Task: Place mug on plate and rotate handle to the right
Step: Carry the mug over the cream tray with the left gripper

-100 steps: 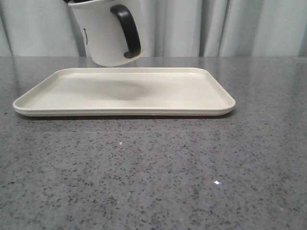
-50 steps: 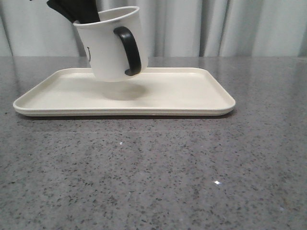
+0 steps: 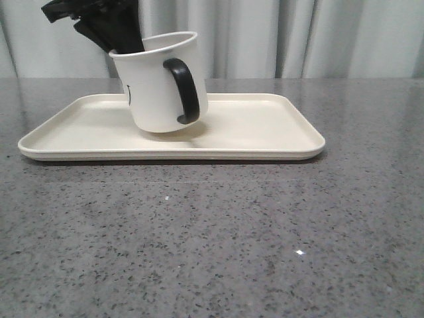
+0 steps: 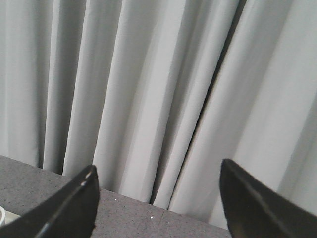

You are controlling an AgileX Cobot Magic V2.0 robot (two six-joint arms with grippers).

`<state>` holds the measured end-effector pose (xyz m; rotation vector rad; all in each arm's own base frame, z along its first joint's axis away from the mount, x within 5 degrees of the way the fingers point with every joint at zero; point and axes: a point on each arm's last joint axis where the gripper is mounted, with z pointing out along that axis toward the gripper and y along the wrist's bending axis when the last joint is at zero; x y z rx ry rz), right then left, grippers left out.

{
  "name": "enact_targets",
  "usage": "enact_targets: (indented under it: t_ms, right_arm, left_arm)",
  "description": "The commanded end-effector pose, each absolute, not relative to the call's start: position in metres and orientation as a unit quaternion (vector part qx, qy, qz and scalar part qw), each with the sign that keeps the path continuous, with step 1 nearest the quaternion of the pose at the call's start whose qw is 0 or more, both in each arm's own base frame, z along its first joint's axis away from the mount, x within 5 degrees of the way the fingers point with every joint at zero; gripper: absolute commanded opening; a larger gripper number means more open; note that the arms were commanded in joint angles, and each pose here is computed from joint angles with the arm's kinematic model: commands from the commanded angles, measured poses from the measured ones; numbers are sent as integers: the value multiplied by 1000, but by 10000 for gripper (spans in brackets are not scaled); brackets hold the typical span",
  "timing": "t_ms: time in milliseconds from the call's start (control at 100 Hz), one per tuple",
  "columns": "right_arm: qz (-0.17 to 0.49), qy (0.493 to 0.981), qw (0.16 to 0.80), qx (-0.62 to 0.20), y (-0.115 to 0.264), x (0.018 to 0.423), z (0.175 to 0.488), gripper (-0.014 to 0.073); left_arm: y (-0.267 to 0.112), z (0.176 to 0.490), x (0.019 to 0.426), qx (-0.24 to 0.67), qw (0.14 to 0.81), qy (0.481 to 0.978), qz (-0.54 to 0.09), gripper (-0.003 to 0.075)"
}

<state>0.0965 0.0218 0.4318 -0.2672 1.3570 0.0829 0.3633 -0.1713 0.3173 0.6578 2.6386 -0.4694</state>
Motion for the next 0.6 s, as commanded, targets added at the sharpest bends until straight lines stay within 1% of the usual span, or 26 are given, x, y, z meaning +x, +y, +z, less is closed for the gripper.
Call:
enact_targets:
  t_ms: [0,590]
  right_arm:
    - [31,611,783,-110,19,96,441,517]
    - [32,612,782,-112,20,96,441,517]
  left_arm:
    - [-179,348,355,236,242,921,-193,-20]
    - [-182,347,353,243,239,921,-190,-20]
